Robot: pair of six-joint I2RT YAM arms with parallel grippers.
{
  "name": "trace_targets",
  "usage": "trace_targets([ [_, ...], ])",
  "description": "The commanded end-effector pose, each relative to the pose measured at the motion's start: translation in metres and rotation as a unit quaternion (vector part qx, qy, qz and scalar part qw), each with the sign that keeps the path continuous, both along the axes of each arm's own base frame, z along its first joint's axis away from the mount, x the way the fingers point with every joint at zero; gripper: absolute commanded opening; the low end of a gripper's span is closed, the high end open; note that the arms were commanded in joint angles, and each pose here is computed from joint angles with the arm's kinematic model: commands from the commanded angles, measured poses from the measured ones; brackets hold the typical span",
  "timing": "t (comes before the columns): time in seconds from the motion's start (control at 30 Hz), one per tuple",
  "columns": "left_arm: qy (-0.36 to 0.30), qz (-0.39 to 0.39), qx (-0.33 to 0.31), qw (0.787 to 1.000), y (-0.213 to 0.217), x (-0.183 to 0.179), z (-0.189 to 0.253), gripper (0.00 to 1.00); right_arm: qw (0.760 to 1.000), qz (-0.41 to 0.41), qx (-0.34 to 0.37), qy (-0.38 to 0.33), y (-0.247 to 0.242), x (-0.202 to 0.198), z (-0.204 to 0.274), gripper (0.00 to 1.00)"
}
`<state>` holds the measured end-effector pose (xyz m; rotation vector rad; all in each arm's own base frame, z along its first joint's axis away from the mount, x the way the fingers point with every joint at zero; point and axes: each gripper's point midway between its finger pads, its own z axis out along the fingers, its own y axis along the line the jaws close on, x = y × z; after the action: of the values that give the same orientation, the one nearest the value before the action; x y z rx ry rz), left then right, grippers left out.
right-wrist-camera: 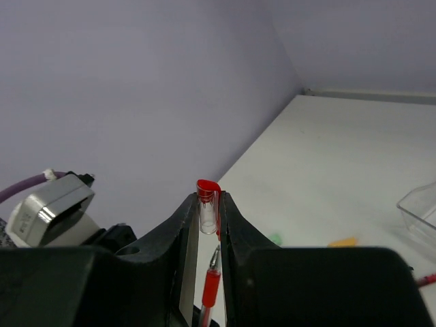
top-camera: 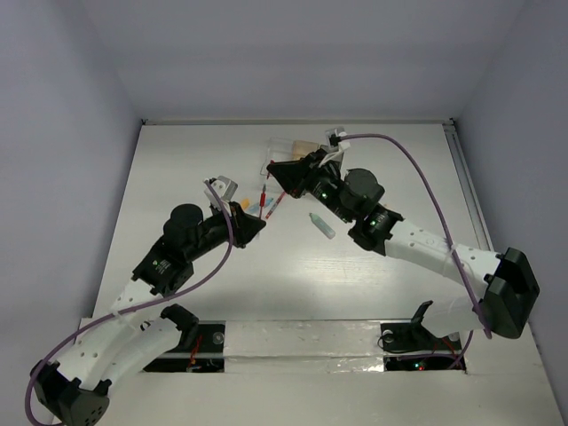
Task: Sort the stationery into containers
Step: Close the pen cap on the pen.
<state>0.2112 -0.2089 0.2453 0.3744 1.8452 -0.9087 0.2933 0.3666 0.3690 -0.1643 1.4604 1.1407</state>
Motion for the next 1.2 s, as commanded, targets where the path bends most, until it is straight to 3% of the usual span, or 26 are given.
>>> trace_targets([
  [0.0,-0.036,0.001,-0.017,0.999,0.0,0.003,0.028,0.0,0.999,0.003,0.045,-0.028,-0.002,-0.011,0.03,0.01],
  [1.17,-0.044,0.011,-0.024,0.999,0.005,0.005,0.033,0.0,1.0,0.025,0.001,-0.007,0.019,-0.011,0.001,0.01],
])
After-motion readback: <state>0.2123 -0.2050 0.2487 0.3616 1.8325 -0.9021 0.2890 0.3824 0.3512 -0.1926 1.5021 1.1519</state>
